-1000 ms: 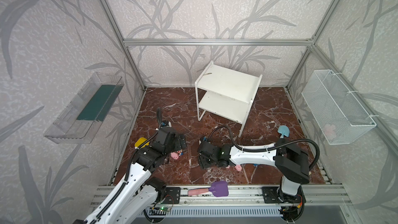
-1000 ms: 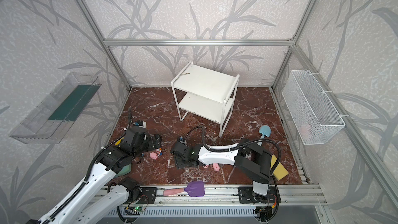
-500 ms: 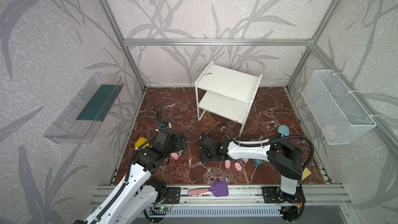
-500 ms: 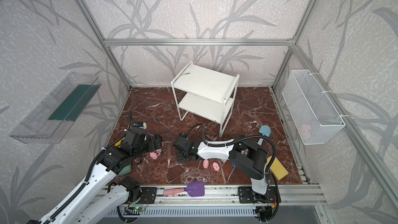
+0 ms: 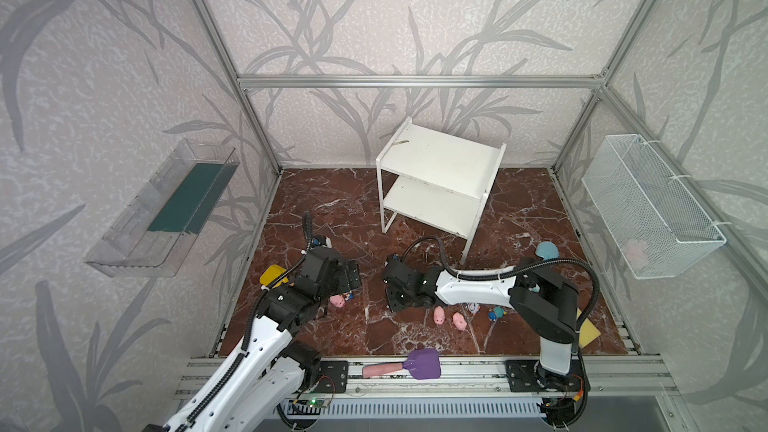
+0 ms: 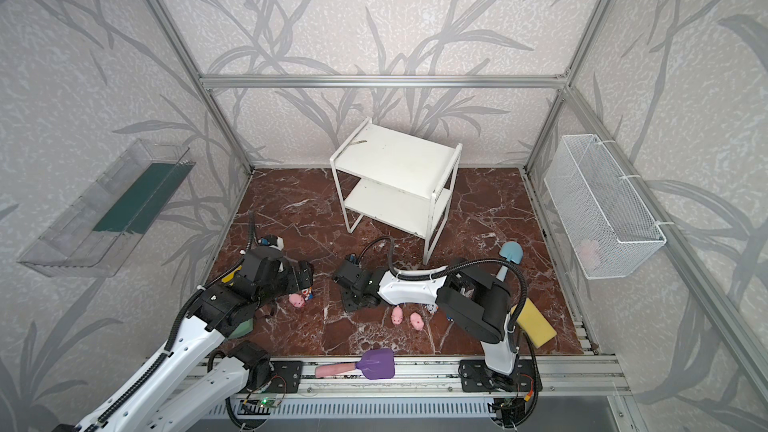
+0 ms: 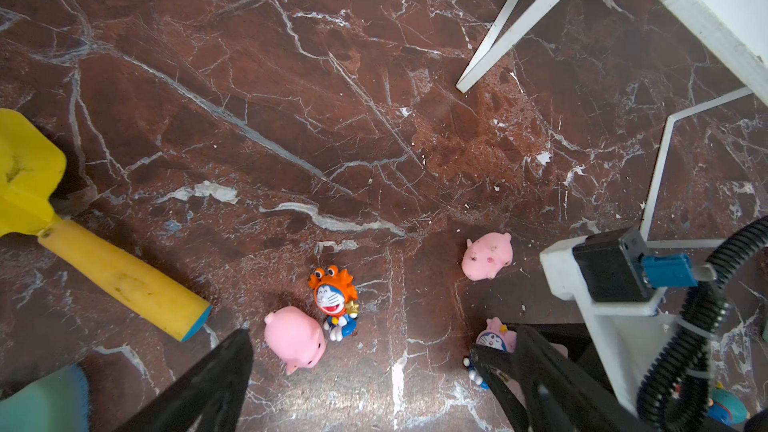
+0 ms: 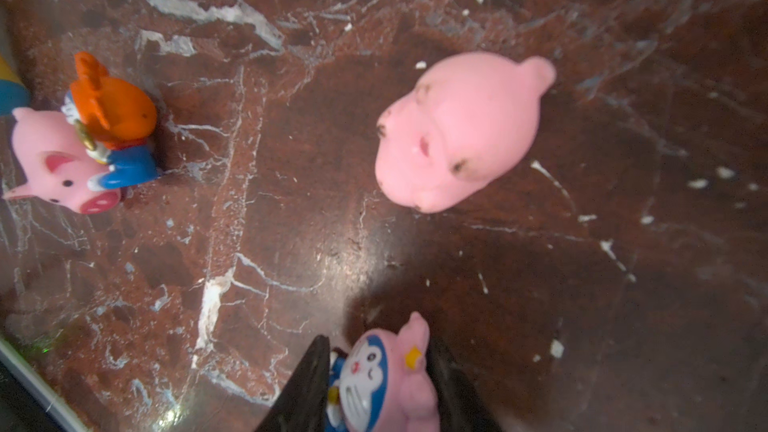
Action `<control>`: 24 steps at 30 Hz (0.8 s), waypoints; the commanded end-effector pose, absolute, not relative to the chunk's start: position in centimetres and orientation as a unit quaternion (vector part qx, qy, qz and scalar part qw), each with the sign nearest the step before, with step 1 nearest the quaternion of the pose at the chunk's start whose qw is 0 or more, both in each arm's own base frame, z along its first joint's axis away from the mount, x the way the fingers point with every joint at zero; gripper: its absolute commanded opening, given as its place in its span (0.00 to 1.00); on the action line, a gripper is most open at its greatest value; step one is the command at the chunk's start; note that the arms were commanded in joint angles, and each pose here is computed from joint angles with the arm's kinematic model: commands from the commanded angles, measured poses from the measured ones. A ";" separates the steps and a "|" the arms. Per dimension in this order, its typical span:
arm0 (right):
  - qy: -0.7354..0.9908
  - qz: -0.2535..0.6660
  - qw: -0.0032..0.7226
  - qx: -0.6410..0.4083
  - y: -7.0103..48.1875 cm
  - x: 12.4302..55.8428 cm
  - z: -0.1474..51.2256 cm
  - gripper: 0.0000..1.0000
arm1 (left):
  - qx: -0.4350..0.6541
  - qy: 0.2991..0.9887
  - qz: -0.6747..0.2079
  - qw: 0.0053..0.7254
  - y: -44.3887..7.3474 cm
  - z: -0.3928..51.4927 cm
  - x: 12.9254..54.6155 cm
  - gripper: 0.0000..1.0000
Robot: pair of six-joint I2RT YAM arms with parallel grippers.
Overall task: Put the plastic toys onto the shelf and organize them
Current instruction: 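Lower the right gripper and close it on the pink-hooded Doraemon figurine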
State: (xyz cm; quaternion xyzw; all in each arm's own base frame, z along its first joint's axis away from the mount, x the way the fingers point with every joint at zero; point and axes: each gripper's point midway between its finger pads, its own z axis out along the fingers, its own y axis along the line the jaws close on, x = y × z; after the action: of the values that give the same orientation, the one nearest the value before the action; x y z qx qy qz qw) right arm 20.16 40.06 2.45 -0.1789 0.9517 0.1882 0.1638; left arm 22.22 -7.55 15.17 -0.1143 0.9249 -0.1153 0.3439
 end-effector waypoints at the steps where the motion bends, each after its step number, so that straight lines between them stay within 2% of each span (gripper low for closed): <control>1: 0.948 0.186 0.166 -0.198 40.4 20.4 2.6 0.34 | -0.122 0.924 -0.120 0.342 -7.5 14.9 22.0 0.99; 5: 0.923 0.191 0.176 -0.283 41.3 20.0 3.5 0.31 | -0.120 0.924 -0.122 0.341 -7.7 14.9 22.0 0.99; 10: 0.901 0.171 0.153 -0.369 40.9 19.1 3.9 0.32 | -0.120 0.924 -0.122 0.341 -7.7 14.9 22.1 0.99; 18: 0.906 0.184 0.168 -0.342 39.8 19.2 4.7 0.62 | -0.122 0.925 -0.118 0.341 -7.6 14.8 22.1 0.99; 24: 0.911 0.203 0.158 -0.321 39.5 18.4 4.4 0.65 | -0.120 0.925 -0.118 0.340 -7.6 14.8 22.1 0.99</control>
State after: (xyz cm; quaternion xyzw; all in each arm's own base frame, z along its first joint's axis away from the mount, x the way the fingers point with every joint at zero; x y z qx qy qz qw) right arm 18.76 39.25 3.11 -0.3351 0.9129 0.1756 0.1536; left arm 22.15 -7.77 15.16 -0.1121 0.9253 -0.1213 0.3414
